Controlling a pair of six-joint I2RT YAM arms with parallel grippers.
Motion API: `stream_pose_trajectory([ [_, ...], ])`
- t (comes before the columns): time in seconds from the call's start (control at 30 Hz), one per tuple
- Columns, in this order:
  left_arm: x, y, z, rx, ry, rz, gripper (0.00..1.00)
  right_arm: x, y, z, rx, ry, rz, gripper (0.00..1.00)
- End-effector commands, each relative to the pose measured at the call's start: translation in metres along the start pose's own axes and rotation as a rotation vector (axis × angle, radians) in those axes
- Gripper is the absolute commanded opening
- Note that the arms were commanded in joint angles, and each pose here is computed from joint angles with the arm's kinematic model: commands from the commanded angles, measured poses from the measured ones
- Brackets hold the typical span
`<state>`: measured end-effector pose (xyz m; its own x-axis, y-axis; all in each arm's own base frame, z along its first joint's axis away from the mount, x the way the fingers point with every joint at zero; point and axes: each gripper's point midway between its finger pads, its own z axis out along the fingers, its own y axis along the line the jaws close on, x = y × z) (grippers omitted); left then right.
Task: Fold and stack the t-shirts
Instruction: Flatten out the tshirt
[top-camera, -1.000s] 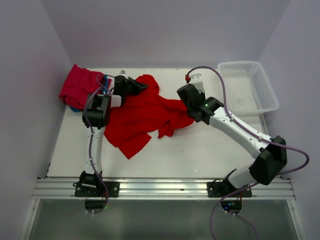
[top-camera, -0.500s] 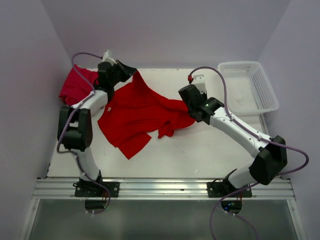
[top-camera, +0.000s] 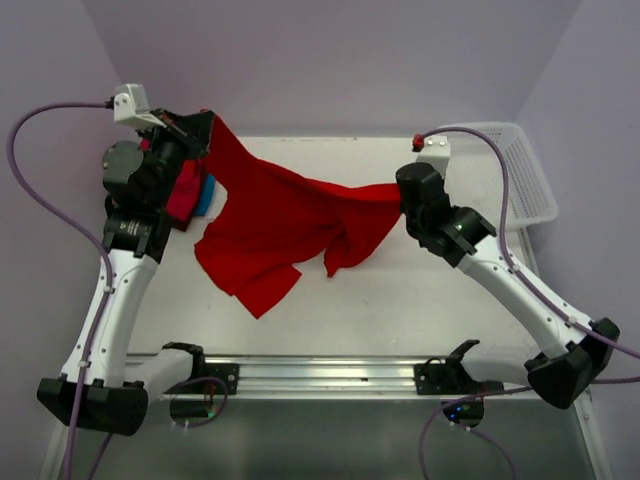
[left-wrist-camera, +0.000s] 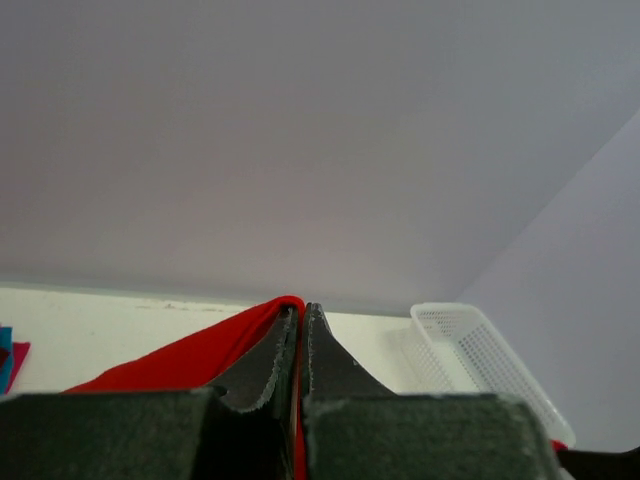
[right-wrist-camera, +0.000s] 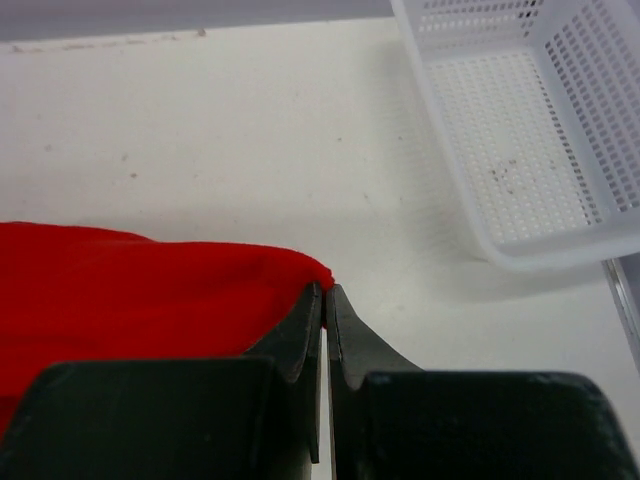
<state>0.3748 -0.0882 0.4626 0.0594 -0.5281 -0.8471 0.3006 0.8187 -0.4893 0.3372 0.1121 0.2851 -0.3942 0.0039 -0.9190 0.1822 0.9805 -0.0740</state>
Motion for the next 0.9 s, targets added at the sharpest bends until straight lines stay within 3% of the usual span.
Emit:
stream_pose_trajectory([
  [0.0,0.015,0.014,-0.027,-0.062,0.077,0.081,0.0,-0.037,-0.003,-0.023,-0.101,-0.141,0.089,0.0],
  [0.3,-0.031,-0.028,-0.096,0.054,-0.037,0.226,0.0,-0.076,-0.032,-0.083,-0.263,-0.385,0.147,0.0],
  [0.43,-0.036,-0.04,-0.107,0.096,-0.003,0.297,0.0,-0.088,-0.031,-0.092,-0.285,-0.378,0.069,0.0],
  [0.73,-0.047,-0.043,-0.094,0.113,0.018,0.439,0.0,-0.122,-0.02,-0.091,-0.275,-0.405,-0.058,0.0],
  [0.87,-0.049,-0.04,-0.071,0.085,-0.002,0.489,0.0,-0.131,0.008,-0.059,-0.233,-0.375,-0.166,0.0],
])
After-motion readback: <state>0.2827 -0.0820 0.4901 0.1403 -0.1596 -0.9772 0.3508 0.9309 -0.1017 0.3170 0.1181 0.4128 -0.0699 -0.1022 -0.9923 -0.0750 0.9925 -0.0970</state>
